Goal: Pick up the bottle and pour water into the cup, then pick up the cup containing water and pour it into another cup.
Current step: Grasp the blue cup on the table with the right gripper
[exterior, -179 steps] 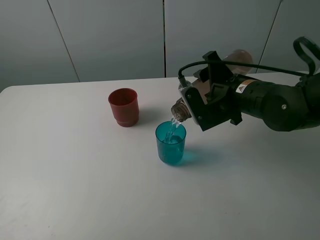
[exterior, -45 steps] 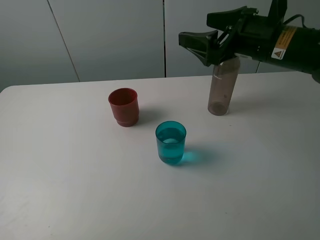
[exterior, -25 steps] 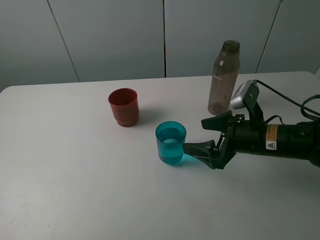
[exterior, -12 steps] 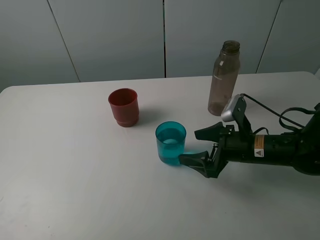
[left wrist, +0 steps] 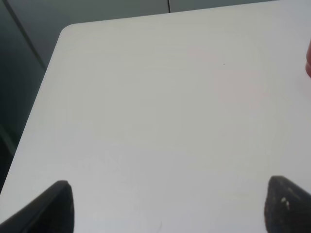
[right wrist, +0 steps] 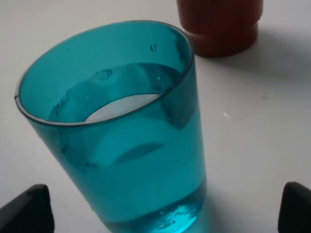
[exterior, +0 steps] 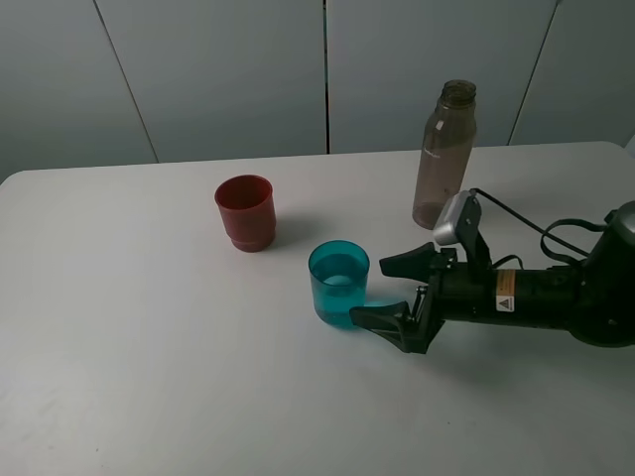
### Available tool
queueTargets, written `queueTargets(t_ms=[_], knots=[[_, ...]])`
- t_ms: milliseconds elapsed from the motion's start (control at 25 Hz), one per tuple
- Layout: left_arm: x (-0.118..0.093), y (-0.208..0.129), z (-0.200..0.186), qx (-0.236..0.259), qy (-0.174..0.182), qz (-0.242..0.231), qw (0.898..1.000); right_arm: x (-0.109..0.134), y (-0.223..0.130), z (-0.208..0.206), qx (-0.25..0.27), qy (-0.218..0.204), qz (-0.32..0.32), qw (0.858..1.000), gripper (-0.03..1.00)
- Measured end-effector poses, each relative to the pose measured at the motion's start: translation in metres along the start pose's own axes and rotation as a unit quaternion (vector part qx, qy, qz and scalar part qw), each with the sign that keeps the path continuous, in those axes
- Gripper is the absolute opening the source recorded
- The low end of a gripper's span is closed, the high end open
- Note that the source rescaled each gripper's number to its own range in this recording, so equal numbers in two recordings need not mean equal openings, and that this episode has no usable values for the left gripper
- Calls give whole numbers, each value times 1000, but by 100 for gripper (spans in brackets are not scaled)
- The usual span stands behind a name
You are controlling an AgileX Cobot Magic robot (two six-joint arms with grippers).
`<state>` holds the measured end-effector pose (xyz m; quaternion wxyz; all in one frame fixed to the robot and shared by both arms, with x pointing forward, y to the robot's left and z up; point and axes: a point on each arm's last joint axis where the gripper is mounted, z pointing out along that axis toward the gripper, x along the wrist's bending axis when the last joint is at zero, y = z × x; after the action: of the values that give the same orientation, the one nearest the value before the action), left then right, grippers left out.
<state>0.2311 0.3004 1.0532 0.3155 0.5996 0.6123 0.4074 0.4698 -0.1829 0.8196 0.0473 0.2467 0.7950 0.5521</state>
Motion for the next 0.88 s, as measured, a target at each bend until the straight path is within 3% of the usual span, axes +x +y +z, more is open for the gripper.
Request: queueTargets(t_ms=[880], knots=[[0, 0, 0, 0, 0, 0, 1000, -14, 10, 27, -14, 72, -16, 997, 100]])
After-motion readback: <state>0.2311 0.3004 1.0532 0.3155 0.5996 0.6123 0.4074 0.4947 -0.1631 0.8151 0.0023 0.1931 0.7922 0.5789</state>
